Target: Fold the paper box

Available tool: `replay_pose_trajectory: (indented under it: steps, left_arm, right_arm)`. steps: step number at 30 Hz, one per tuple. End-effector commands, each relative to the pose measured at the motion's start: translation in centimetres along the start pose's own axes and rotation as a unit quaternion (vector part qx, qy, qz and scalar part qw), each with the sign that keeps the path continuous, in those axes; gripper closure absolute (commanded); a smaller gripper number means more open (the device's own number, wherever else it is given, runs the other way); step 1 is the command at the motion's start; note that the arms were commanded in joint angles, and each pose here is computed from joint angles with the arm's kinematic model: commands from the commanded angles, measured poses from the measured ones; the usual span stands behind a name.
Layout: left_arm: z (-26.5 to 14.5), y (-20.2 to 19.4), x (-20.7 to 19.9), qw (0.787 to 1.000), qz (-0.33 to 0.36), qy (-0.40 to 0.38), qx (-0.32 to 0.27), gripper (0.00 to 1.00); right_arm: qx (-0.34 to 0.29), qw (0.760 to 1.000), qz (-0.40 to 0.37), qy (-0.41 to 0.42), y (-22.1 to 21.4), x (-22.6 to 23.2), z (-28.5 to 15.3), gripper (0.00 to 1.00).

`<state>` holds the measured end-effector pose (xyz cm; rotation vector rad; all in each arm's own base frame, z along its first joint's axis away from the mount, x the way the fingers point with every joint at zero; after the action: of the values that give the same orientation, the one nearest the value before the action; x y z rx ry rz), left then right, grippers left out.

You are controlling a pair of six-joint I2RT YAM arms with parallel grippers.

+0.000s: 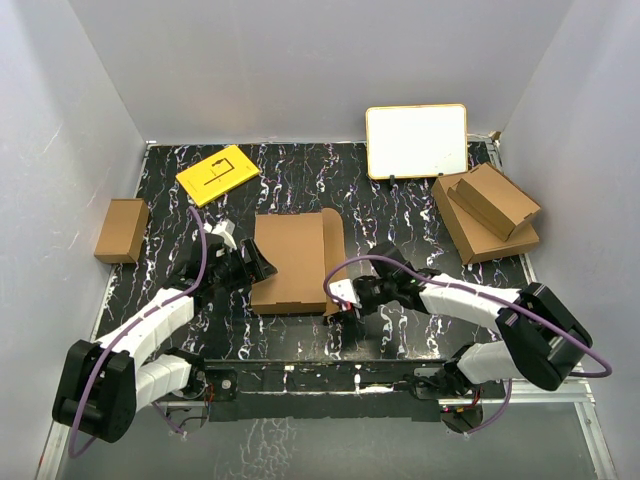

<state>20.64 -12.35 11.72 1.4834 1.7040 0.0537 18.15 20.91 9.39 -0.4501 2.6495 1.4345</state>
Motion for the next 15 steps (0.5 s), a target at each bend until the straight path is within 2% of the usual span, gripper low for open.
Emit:
replay_pose_trajectory:
  steps: [1, 7, 15]
  left_arm:
    - [0.05, -0.26, 0.11, 1.000, 0.002, -0.009, 0.006, 0.21]
    - [0.07, -0.22, 0.04, 1.000, 0.002, -0.011, 0.007, 0.21]
    - [0.12, -0.19, -0.01, 1.000, 0.001, -0.013, 0.007, 0.21]
  right_arm:
    - [-0.045, 0.999, 0.002, -0.027, 2.13, -2.32, -0.10, 0.74]
    - [-0.044, 0.998, 0.029, -0.021, 1.85, -2.22, 0.23, 0.82]
    - [-0.049, 0.997, 0.054, -0.012, 1.93, -2.25, 0.55, 0.79]
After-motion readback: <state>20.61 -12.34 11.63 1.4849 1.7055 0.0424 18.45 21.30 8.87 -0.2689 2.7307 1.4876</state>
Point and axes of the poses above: each gripper's point midway between its finger pads, its own z axis out along the fingers, its own x axis along the line the jaws close on, y = z × x, the point moved 7 cm from there along -z, back along the fingers, and after that the axes turned 4 degrees about z, right-handed, at the moved point
